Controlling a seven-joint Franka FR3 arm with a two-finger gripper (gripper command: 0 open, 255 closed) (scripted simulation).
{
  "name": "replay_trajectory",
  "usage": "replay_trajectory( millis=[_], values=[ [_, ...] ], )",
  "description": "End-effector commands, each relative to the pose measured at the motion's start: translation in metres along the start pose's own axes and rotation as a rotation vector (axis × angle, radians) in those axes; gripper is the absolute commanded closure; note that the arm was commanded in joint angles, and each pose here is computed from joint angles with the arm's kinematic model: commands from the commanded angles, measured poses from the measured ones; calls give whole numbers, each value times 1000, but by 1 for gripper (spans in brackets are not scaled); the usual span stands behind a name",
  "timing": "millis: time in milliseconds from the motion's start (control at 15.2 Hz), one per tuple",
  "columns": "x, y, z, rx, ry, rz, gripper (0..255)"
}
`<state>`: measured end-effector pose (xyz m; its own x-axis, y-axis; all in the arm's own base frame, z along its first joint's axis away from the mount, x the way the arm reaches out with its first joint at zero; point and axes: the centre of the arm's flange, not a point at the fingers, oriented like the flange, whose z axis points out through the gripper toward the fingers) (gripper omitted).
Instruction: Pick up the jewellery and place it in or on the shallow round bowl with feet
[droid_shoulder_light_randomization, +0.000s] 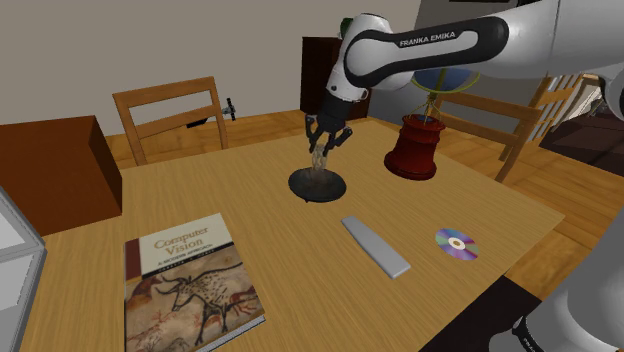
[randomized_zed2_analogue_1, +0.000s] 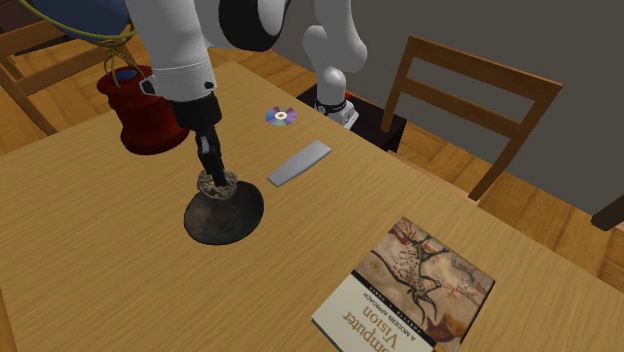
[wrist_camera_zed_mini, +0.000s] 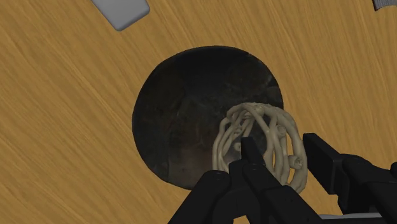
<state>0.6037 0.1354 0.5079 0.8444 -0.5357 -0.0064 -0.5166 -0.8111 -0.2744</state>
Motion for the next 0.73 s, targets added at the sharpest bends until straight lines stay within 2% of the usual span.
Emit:
replay_trajectory(
  millis=[0, 528, 660],
  values=[
    [0, 3, 11, 0, 0, 0, 255],
    [0, 15, 52, 0, 0, 0, 255],
    [0, 15, 54, 0, 0, 0, 255]
  ],
)
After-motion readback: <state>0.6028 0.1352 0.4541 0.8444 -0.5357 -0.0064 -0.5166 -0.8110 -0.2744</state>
